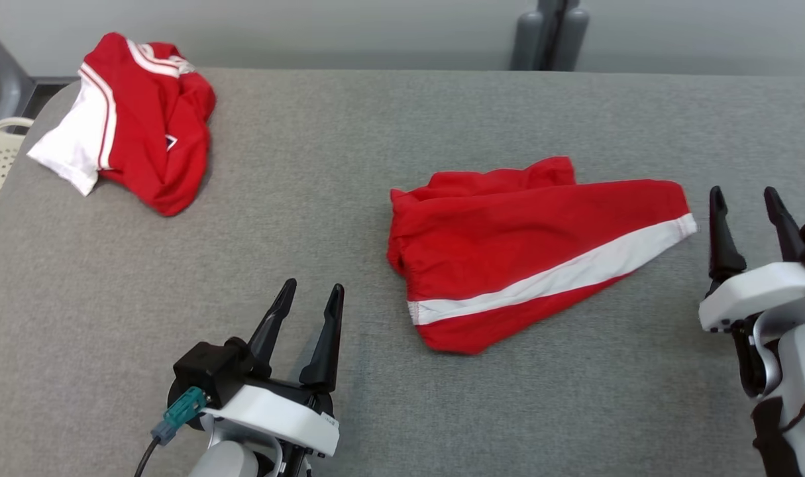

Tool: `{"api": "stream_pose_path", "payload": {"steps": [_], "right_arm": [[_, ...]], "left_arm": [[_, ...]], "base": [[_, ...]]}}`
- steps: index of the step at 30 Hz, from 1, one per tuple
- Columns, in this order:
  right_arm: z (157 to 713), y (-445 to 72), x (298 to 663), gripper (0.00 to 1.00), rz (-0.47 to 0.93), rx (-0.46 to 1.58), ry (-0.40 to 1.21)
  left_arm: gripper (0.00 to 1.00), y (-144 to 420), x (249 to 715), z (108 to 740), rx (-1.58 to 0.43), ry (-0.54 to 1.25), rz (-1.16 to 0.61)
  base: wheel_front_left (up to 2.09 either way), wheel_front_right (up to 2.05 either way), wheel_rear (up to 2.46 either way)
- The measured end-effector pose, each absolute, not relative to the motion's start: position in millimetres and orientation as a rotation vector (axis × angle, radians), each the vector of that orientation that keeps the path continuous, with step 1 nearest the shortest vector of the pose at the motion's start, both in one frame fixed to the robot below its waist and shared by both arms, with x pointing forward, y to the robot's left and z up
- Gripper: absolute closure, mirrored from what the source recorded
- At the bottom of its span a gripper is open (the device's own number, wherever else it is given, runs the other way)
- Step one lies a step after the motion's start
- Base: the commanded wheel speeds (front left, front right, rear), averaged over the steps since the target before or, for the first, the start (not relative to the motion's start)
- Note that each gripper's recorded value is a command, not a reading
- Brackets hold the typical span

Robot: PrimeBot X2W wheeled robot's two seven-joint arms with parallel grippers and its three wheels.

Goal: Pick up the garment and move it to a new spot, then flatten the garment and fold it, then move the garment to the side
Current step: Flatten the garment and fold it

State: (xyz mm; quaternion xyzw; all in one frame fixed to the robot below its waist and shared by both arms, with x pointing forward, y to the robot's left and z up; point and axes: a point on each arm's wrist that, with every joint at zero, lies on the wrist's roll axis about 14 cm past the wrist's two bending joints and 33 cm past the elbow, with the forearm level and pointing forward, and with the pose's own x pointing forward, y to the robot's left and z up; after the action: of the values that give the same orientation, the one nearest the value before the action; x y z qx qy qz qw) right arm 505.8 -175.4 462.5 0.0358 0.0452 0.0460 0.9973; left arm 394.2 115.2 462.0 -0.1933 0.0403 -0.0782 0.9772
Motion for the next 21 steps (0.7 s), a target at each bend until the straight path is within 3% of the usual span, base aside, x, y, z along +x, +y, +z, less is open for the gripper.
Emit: {"api": "stream_pose_path", "payload": {"steps": [9, 21], "right_arm": [[512, -189, 456, 0.00, 0.045, 0.045, -0.086], [525, -196, 400, 0.00, 0.017, 0.066, -0.135]], "left_arm": [[0.00, 99, 389, 475, -0.356, 0.049, -0.210], [0.00, 107, 367, 478, -0.312, 0.035, -0.187]], "base": [[0.00, 0.00, 0.00], [0.00, 0.00, 0.00]]}}
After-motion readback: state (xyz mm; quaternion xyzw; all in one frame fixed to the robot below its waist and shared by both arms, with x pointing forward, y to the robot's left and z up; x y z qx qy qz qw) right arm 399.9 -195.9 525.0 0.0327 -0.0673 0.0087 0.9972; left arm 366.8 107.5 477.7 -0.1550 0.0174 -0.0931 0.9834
